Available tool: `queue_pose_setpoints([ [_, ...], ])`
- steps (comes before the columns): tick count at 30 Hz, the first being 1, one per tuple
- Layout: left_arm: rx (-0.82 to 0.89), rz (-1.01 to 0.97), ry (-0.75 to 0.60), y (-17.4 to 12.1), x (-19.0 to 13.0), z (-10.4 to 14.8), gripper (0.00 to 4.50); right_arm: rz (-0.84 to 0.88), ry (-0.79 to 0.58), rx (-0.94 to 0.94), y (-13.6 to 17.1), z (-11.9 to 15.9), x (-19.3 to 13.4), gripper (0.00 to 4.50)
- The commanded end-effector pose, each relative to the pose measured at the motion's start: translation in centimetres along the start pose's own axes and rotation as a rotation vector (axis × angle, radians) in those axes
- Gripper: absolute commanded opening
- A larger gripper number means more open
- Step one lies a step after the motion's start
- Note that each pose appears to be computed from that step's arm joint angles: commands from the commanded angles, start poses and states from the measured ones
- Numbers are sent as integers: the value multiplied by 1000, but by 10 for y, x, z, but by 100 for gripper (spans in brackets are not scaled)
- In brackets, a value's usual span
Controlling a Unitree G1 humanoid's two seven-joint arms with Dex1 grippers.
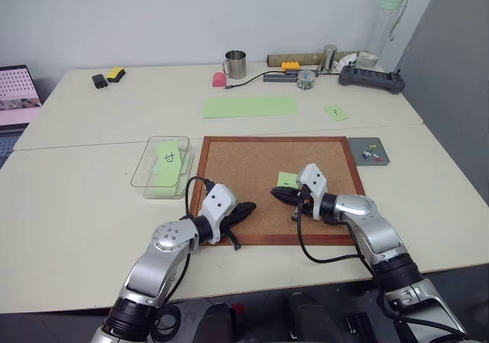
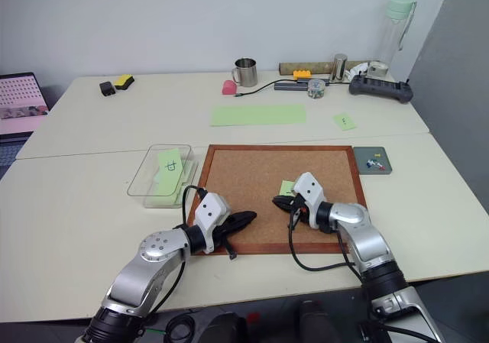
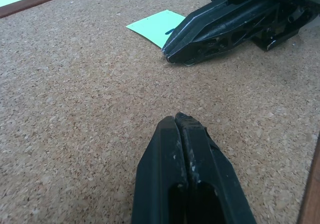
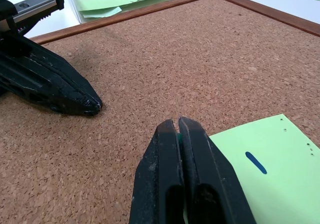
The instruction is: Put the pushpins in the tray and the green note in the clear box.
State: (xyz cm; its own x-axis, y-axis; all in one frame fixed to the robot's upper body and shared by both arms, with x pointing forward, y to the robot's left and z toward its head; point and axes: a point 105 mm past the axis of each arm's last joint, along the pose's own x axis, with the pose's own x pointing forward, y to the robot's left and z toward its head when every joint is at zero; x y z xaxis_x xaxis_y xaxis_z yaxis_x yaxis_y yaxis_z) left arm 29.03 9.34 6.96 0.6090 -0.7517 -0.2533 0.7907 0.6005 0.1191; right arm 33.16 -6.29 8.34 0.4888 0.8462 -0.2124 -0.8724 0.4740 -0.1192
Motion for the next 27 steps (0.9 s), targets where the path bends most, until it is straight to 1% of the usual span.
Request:
queue_pose_setpoints([
  [1,-38,-21,72,-7,0,-20,0,7,-90,-58,-1,32,-6,3],
  [3,-39,-20,71,-7,1,-19,0,2,-100,-87,-2,40,-10,3],
  [7,-41,-21,71,-8,0,-20,0,59,-97,-168,9,54,-23,3],
  [13,-53,-17,54,-6,2,-18,0,52,-65,-265,8,58,-32,3],
  [16,-172,-28,-39,-4,5,1,0,72,-1,-377,7,51,-37,3],
  [18,-309,-59,-135,-4,5,21,0,90,34,-433,6,46,-40,3],
  [19,-386,-82,-186,-4,5,33,37,102,53,-465,6,43,-43,0],
  [20,-461,-104,-233,-4,5,43,41,109,69,-488,5,40,-45,0],
  [21,-520,-125,-267,-4,5,52,67,115,80,-508,4,38,-47,0],
  [22,-566,-145,-290,-4,4,59,80,122,92,-534,4,37,-49,0],
  [24,-640,-178,-325,-5,3,69,128,136,104,-575,3,35,-52,0],
  [27,-740,-202,-380,-1,2,82,185,162,105,-631,5,37,-54,0],
])
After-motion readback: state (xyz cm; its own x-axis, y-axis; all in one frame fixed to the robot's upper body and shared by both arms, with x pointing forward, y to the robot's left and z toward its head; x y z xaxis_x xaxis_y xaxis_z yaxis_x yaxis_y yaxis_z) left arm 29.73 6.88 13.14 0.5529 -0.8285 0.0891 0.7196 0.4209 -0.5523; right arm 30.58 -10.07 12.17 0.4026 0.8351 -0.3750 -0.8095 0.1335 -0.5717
